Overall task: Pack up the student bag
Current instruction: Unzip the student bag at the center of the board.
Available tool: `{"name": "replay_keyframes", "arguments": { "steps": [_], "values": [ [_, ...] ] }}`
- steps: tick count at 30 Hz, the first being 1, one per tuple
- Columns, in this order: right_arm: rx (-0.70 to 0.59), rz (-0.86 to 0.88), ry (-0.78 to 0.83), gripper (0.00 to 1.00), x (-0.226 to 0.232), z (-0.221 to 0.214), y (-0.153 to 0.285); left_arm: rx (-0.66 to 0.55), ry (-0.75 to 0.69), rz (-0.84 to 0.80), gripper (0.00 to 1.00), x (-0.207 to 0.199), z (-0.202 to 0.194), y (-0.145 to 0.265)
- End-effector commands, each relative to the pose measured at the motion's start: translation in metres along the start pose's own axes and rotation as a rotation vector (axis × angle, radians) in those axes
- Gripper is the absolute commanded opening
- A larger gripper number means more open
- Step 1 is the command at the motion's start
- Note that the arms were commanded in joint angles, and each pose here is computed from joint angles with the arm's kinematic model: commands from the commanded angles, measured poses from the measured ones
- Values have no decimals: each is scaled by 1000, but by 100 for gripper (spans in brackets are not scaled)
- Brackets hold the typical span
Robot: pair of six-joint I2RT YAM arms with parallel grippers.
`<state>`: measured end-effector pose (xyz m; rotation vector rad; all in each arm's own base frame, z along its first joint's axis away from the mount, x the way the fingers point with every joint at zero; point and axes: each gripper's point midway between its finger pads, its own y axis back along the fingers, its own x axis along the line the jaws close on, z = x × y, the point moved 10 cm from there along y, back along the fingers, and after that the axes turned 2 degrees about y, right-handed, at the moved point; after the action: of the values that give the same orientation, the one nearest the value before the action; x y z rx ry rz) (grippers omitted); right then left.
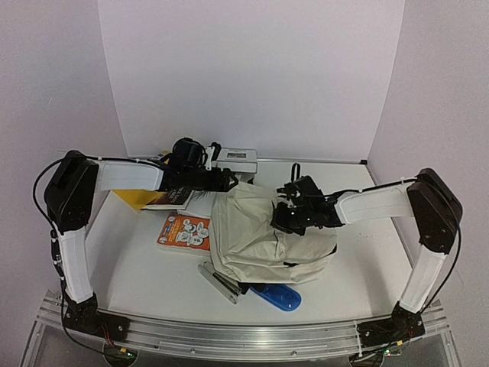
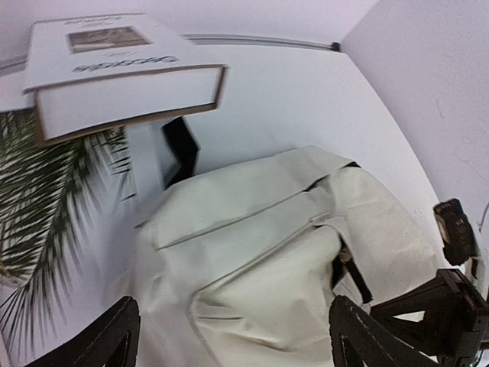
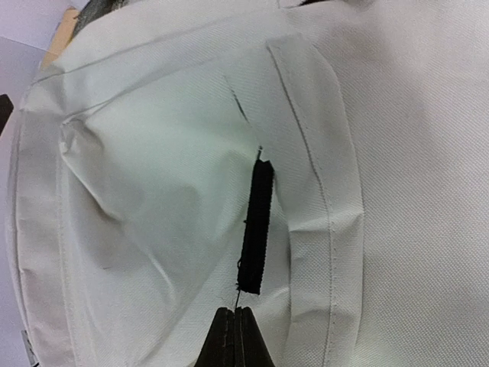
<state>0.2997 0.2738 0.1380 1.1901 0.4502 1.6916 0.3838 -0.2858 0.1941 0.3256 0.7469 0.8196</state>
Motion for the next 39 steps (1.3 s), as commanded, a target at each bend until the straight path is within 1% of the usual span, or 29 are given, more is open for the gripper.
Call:
{"name": "replay_keyframes", "arguments": {
  "steps": [1, 3, 5, 8, 10, 16, 21, 24, 28, 29, 33, 39],
  "values": [
    [-58, 135, 16, 0, 10, 1, 17, -39, -223, -137, 86, -40, 19, -1],
    [-79, 147, 15, 0, 10, 1, 21, -23, -235, -184, 86, -44, 21, -9],
    [-99, 145, 24, 0, 7, -1, 27, 57, -241, -252, 85, -48, 12, -32],
    [-110, 149, 30, 0, 5, -1, 30, 90, -261, -344, 85, -56, 6, -52],
    [-113, 159, 28, 0, 5, -1, 31, 107, -268, -377, 85, -58, 2, -67],
    [-101, 181, 22, 0, 4, -5, 28, 160, -285, -432, 86, -58, -9, -99],
    [-86, 180, 22, 0, 2, -7, 22, 184, -298, -468, 86, -59, -16, -113],
    [-69, 179, 27, 0, 1, -10, 16, 208, -299, -476, 85, -56, -22, -123],
    [-53, 179, 25, 0, 0, -12, 12, 241, -312, -473, 81, -56, -30, -133],
    [-53, 178, 25, 0, 0, -12, 11, 243, -315, -472, 79, -56, -30, -135],
    [-49, 174, 24, 0, -1, -13, 9, 256, -317, -494, 65, -58, -37, -139],
    [-40, 164, 24, 0, -3, -14, 4, 252, -322, -506, 34, -62, -40, -140]
  ]
}}
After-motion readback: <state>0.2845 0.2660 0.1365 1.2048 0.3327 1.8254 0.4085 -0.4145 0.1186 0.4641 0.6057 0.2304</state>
